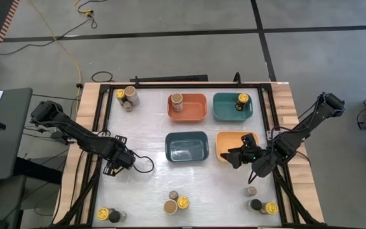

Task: Sort spices by type
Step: Put the brown spice bottle into the blue bin

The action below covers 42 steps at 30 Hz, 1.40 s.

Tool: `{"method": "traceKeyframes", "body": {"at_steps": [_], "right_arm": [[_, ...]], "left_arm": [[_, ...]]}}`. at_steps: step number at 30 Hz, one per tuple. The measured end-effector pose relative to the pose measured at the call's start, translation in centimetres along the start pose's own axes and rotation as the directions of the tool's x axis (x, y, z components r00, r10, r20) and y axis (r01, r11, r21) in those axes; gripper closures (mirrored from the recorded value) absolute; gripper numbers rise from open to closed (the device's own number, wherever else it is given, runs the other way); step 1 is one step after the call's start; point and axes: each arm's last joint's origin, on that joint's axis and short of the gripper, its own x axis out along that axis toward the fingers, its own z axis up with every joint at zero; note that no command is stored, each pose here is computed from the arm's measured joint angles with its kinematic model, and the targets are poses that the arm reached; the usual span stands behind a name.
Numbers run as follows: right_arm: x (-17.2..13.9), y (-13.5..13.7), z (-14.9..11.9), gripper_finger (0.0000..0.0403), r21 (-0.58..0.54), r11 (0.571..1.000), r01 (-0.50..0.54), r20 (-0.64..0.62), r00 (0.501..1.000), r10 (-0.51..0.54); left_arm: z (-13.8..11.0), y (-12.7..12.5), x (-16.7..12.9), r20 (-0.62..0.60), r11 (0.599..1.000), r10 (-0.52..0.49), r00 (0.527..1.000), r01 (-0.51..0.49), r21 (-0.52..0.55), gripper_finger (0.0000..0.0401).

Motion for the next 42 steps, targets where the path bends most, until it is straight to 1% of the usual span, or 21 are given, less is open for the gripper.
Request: {"method": "traceKeyframes", "body": {"at_steps": [6, 8, 11, 16, 18, 20, 21, 24, 28, 31, 34, 37, 39, 42], "right_arm": [[0.0, -0.4, -0.1, 0.0039, -0.026, 0.999, 0.026, -0.061, 0.998, -0.028], [-0.2, -0.5, 0.0, 0.0039, -0.037, 0.999, 0.038, -0.061, 0.997, -0.040], [-0.5, -1.1, 0.5, 0.0039, -0.068, 0.995, 0.075, -0.057, 0.995, -0.079], [-1.5, -2.6, 1.6, 0.0039, -0.137, 0.979, 0.153, -0.071, 0.984, -0.164], [-2.1, -3.1, 2.2, 0.0039, -0.157, 0.972, 0.174, -0.072, 0.980, -0.187], [-2.7, -3.6, 2.8, 0.0039, -0.173, 0.967, 0.186, -0.072, 0.977, -0.201], [-3.0, -3.8, 3.0, 0.0039, -0.183, 0.966, 0.181, -0.074, 0.977, -0.198], [-3.8, -4.0, 3.7, 0.0039, -0.221, 0.964, 0.148, -0.085, 0.982, -0.170], [-4.6, -4.2, 4.5, 0.0039, -0.255, 0.962, 0.101, -0.090, 0.988, -0.127], [-4.9, -4.3, 4.8, 0.0039, -0.284, 0.956, 0.079, -0.093, 0.990, -0.109], [-5.1, -4.4, 5.0, 0.0039, -0.306, 0.950, 0.067, -0.094, 0.991, -0.100], [-5.1, -4.4, 4.9, 0.0039, -0.330, 0.942, 0.058, -0.103, 0.990, -0.097], [-5.1, -4.4, 4.9, 0.0039, -0.345, 0.937, 0.049, -0.129, 0.987, -0.099], [-5.1, -4.4, 4.8, 0.0039, -0.356, 0.934, 0.039, -0.155, 0.983, -0.101]], "left_arm": [[1.1, 0.0, -2.7, 0.054, 1.000, 0.000, 0.999, 0.002, -0.020, 0.0204], [1.7, 0.2, -3.9, 0.087, 0.998, -0.005, 0.996, 0.010, -0.054, 0.0204], [2.5, 1.0, -5.8, 0.148, 0.988, 0.002, 0.989, 0.020, -0.153, 0.0204], [3.9, 2.8, -9.2, 0.271, 0.945, 0.048, 0.961, 0.043, -0.324, 0.0204], [4.4, 3.7, -10.7, 0.326, 0.913, 0.078, 0.942, 0.063, -0.403, 0.0205], [5.1, 4.8, -12.2, 0.364, 0.868, 0.119, 0.924, 0.081, -0.490, 0.0205], [5.5, 5.2, -13.0, 0.381, 0.851, 0.132, 0.915, 0.093, -0.517, 0.0205], [7.3, 6.4, -15.1, 0.422, 0.820, 0.169, 0.891, 0.110, -0.561, 0.0205], [11.0, 7.9, -17.0, 0.447, 0.828, 0.191, 0.874, 0.101, -0.551, 0.0205], [14.2, 9.0, -17.3, 0.441, 0.831, 0.187, 0.878, 0.097, -0.547, 0.0205], [17.3, 9.9, -16.1, 0.407, 0.840, 0.148, 0.901, 0.102, -0.532, 0.0205], [20.0, 10.2, -13.6, 0.367, 0.857, 0.113, 0.923, 0.097, -0.506, 0.0205], [21.2, 10.3, -11.8, 0.329, 0.858, 0.090, 0.940, 0.095, -0.505, 0.0205], [22.5, 10.6, -9.2, 0.271, 0.848, 0.059, 0.961, 0.096, -0.522, 0.0205]]}}
